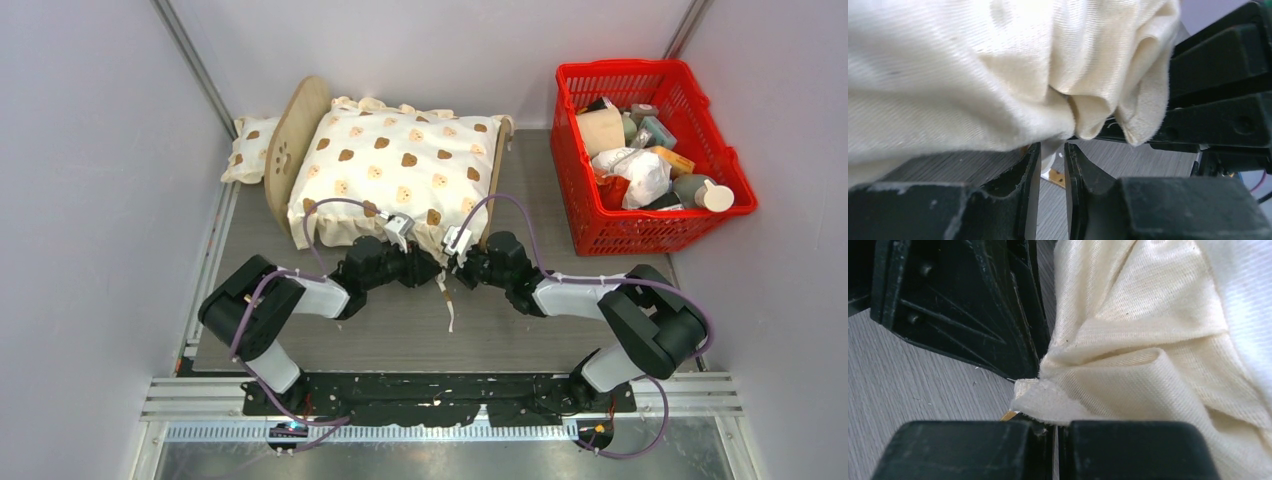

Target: Set up the pet bed

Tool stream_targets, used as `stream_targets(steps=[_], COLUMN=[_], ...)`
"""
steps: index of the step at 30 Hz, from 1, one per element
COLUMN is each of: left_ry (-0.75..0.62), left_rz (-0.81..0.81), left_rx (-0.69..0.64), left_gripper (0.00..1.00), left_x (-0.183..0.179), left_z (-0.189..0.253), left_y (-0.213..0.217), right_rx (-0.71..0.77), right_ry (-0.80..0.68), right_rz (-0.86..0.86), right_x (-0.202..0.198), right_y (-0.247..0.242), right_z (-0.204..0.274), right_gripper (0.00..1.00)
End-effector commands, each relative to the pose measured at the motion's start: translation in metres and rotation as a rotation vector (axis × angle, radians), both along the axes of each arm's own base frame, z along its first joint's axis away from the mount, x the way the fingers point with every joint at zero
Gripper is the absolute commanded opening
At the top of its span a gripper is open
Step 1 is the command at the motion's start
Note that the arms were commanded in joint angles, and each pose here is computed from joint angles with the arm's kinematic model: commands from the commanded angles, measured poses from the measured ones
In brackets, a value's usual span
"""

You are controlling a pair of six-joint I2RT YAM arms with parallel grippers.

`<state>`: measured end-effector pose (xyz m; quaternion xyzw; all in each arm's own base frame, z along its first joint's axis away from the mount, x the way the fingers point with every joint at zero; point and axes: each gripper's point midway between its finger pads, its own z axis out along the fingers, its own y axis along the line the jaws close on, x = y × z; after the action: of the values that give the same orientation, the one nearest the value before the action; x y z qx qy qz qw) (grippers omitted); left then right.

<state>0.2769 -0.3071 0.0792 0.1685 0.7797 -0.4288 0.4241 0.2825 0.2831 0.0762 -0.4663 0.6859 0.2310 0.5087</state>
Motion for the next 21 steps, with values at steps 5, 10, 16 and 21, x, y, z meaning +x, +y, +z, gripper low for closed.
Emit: stream_targets(steps=[5, 10, 16, 21], left_ry=[-0.148, -0.168, -0.15, -0.16], left_rz=[-0.105, -0.112, -0.076, -0.056], left_rx=[-0.101, -0.086, -0.092, -0.094], left_gripper=[0.25, 0.0, 0.0, 0.0], left_x=[0.003, 0.001, -0.003, -0.005], left_z=[0.029, 0.026, 0.029, 0.034], left_y=[-0.021, -0.023, -0.016, -0.013], right_rx=[0.035, 0.052, 0.042, 0.041], right_ry=[-0.03, -0.032, -0.016, -0.007], right_rz=[-0.033, -0.046, -0.068, -0.084], right_x=[0.011, 0.011, 0.015, 0.017], right_y=[0.001, -0.001, -0.006, -0.009], right_z=[0.016, 0.02, 0.014, 0.013], right_gripper=[0.05, 0.05, 0.05, 0.05])
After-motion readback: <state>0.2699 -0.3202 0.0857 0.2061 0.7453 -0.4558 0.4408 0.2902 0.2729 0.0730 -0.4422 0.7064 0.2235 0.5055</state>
